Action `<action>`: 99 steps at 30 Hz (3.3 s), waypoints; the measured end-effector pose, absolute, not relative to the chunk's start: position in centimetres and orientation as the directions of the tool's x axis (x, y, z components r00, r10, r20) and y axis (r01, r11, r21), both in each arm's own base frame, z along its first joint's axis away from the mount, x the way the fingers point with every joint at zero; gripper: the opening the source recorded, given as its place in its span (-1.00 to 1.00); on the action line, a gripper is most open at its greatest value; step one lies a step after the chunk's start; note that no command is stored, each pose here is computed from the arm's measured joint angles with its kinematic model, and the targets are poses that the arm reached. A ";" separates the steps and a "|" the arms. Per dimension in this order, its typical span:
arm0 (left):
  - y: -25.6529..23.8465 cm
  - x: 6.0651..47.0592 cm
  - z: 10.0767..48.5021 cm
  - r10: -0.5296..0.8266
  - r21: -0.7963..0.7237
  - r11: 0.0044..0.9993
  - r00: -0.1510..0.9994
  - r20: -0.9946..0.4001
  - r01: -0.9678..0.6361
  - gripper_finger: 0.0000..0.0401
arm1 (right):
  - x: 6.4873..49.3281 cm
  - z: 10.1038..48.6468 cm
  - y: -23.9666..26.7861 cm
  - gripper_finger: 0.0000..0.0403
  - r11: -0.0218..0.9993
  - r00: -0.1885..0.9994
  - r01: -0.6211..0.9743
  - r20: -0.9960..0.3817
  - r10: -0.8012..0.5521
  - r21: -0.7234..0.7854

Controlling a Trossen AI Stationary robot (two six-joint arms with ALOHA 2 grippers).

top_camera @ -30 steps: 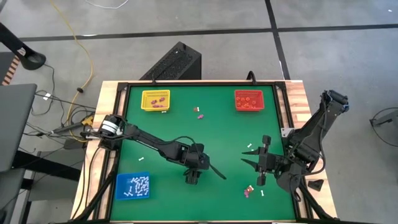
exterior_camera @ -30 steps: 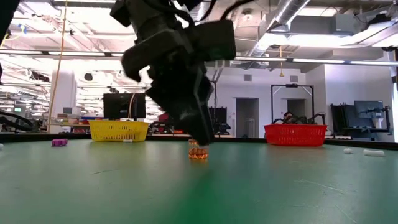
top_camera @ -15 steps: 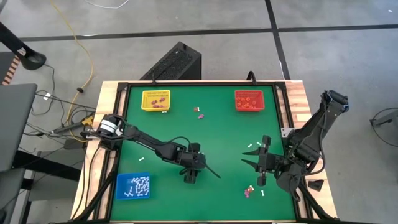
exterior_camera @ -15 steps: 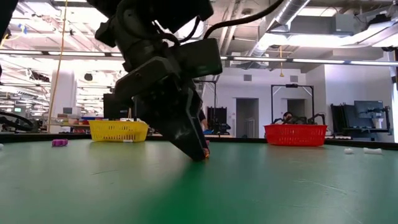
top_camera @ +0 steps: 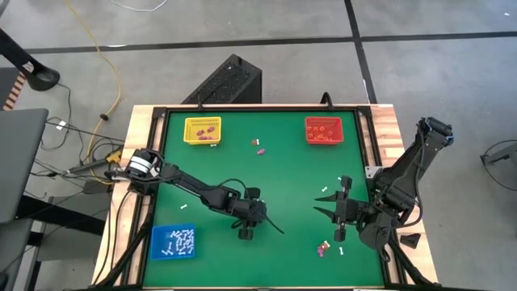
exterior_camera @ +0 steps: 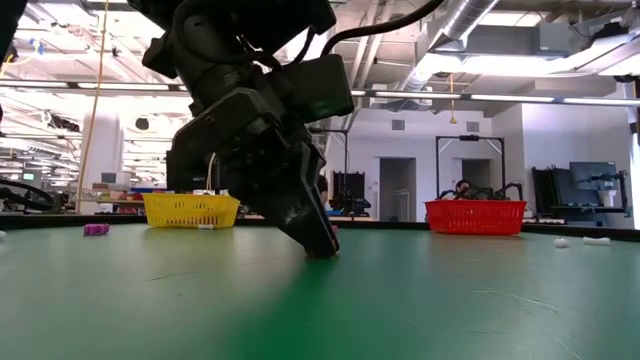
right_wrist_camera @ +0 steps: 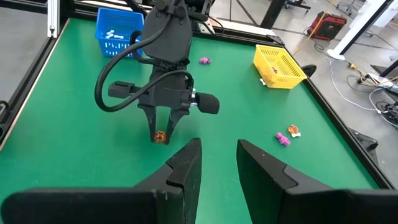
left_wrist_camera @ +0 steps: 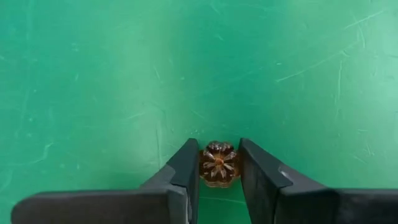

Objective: Sort Halloween decoration
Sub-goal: Put the pumpkin toy into the orange bin, then put the white bone toy into the blue bin

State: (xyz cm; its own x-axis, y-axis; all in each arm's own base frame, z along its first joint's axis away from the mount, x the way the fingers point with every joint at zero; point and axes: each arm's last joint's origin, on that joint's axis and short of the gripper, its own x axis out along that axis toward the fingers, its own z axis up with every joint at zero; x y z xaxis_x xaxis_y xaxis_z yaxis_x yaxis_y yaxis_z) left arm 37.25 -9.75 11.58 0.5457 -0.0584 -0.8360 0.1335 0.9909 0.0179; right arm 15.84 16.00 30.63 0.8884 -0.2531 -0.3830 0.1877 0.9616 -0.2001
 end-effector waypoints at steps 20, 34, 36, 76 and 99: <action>1.0 46.3 16.4 0.131 0.147 0.985 0.941 -0.311 -0.089 -0.62 | 15.8 30.5 15.9 -0.34 0.960 0.884 0.186 -0.391 -0.257 -0.212; 13.2 56.2 17.5 0.343 -0.034 0.935 0.924 -0.170 -0.353 -0.53 | 15.6 30.3 15.7 -0.34 0.951 0.873 0.182 -0.404 -0.273 -0.249; 14.1 56.6 17.1 0.353 -0.038 0.930 0.917 -0.184 -0.366 -0.53 | 15.6 30.3 15.7 -0.34 0.950 0.872 0.182 -0.405 -0.274 -0.252; 2.4 30.7 36.0 0.444 0.400 0.882 0.159 -0.882 -0.249 -0.02 | 18.1 26.2 11.8 -0.34 0.768 0.607 0.637 -0.654 -0.450 0.063; -9.9 14.9 23.4 -0.129 -0.248 0.956 0.985 0.113 0.154 -0.02 | 22.2 15.7 10.7 -0.35 0.111 -0.075 0.980 -0.825 -0.560 -0.164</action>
State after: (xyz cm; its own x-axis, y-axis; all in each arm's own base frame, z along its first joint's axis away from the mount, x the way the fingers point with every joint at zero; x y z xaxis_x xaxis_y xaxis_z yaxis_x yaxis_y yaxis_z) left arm 14.93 -9.94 23.42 0.9851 -0.1294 0.1131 0.1541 0.9565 -0.2479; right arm 22.16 10.70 15.73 -0.0751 -0.5603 -0.8249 0.9802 0.1106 -0.1643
